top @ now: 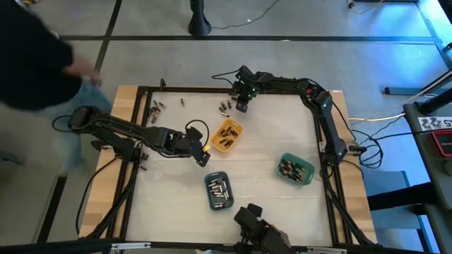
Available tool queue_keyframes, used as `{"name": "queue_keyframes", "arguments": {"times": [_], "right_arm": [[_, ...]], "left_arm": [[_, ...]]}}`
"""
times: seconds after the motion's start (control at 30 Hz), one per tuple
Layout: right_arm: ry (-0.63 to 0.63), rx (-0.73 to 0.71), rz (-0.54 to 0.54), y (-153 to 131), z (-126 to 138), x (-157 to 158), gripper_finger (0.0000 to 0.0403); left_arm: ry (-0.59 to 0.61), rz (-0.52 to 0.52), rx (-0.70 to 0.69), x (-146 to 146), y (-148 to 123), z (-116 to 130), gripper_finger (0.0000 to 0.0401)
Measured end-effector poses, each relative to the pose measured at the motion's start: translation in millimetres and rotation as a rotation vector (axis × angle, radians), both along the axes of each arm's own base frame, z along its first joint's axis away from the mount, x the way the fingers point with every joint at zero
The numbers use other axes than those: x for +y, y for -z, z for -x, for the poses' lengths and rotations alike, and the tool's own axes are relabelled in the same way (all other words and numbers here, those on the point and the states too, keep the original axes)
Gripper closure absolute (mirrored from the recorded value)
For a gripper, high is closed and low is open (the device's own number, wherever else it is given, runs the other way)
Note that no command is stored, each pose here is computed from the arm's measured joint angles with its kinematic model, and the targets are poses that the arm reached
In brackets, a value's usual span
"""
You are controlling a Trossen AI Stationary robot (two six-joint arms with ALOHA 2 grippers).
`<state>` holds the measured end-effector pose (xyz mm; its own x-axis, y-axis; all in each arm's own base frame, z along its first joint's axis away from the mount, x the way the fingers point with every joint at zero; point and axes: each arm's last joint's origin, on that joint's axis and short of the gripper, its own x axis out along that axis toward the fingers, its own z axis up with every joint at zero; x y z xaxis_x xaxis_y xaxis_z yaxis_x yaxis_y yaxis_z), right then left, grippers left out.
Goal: Sort batteries
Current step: Put the black battery into the green bin
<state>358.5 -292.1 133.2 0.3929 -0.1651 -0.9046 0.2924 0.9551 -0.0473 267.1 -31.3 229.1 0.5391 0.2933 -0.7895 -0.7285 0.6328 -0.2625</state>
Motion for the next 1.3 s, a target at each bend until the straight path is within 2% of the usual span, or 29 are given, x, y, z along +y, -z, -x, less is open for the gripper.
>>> {"name": "queue_keyframes", "arguments": {"times": [0.13, 0.3, 0.47, 0.67, 0.83, 0.97, 1.13, 1.3], "right_arm": [[0.006, 0.007, -0.004, -2, 1, 1, 0.0367], [0.021, 0.073, -0.032, -19, 13, 8, 0.0367], [0.017, 0.06, -0.031, -59, 25, 17, 0.0367], [-0.008, 0.128, -0.097, -97, 44, 43, 0.0367], [-0.08, 0.226, -0.182, -122, 56, 86, 0.0367], [-0.143, 0.222, -0.203, -147, 75, 134, 0.0367], [-0.14, 0.134, -0.238, -164, 120, 197, 0.0367], [-0.033, 0.069, -0.295, -153, 172, 250, 0.0367]], "left_arm": [[0.008, 0.0, 0.0, -2, 0, 0, 0.0229], [0.017, -0.004, 0.003, -2, 0, 0, 0.0229], [0.028, -0.016, 0.007, -2, 0, 0, 0.0229], [0.021, -0.032, 0.006, -2, 0, 0, 0.0229], [0.011, -0.049, -0.001, -1, -1, 0, 0.0229], [0.028, -0.061, -0.022, -2, -2, -2, 0.0229], [0.083, -0.097, -0.071, -2, -6, -8, 0.0229], [0.13, -0.142, -0.116, 1, -11, -14, 0.0229]]}}
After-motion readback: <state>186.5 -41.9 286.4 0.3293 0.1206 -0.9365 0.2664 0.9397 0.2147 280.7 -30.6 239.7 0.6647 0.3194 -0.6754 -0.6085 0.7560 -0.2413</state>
